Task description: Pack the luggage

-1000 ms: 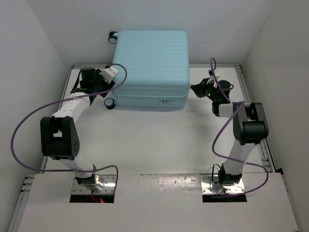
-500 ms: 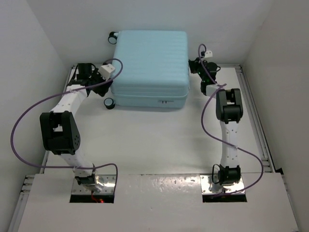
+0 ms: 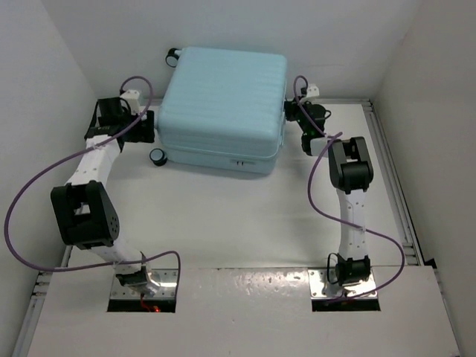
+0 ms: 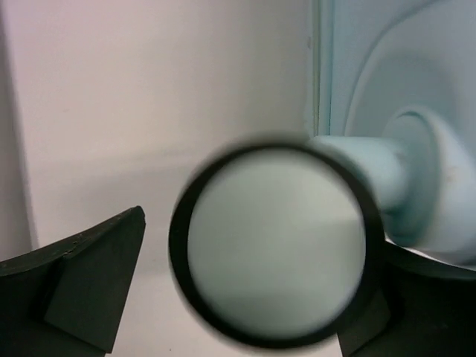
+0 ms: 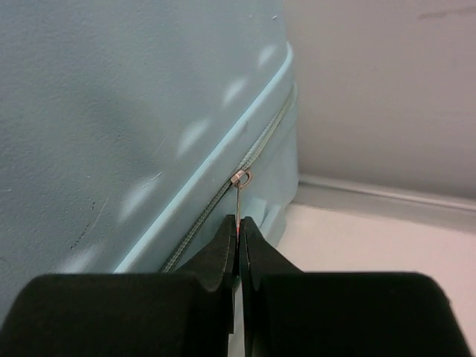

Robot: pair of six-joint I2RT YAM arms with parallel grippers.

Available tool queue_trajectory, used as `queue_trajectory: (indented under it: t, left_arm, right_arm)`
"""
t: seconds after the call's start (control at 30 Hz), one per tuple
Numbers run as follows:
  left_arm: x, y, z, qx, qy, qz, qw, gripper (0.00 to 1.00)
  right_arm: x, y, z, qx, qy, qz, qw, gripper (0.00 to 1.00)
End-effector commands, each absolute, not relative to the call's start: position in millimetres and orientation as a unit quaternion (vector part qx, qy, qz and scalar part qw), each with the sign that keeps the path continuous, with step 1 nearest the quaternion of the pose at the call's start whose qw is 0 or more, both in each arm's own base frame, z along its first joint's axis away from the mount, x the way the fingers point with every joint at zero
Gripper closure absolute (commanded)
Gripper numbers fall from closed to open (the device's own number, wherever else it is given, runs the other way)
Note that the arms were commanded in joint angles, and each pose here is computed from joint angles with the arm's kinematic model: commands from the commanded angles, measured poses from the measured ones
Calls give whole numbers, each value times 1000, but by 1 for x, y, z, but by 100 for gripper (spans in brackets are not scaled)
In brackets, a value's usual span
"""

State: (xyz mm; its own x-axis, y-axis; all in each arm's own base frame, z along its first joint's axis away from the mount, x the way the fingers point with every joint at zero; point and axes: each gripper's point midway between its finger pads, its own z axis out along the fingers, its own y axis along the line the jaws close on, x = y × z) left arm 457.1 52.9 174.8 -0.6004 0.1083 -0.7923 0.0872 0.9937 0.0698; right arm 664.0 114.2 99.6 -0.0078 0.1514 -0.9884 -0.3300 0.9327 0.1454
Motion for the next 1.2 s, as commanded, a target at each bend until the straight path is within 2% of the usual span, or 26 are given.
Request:
queue_trajectory:
  t: [0.0,0.27,0.33,0.37,0.4,0.47,0.6,0.7,0.87,0.93,1.07,1.17]
  left_arm:
    - [469,125,310,-87,775,102,618,0]
    - [420,120,359,-33,740,120,661,0]
    - [412,84,363,81,745,59,660,0]
    - [400,68,352,143,758,44,635,0]
    - [387,29,360,208,740,-5,639,0]
    - [363,-10,347,273,744,-41,608,0]
    - [314,-99,310,372,735,-108,556,14]
    - [291,-143,305,404,723,-143,542,15]
    - [274,-182,284,386,754,-161,506,24]
    - [272,-205,265,380,764,-161,496,24]
    - [300,-201,227,342,808,-57,476,24]
    - [308,-199,194,343,825,-13,449,28]
  right_arm:
    - [623,179,160,-113,633,253,723,100]
    - [533,282,169,-184,614,387,663,100]
    - [519,296,174,-191,610,405,654,100]
    - [510,307,181,-194,604,418,650,100]
    - [501,317,183,-200,601,429,644,100]
    - [491,330,186,-206,597,446,634,100]
    - [461,365,195,-229,582,481,614,100]
    - [447,383,203,-238,572,496,608,100]
    - [429,409,218,-250,557,516,601,100]
    - [424,417,226,-252,549,522,602,100]
    - [423,419,234,-256,542,520,609,100]
    - [427,414,231,-253,549,513,609,100]
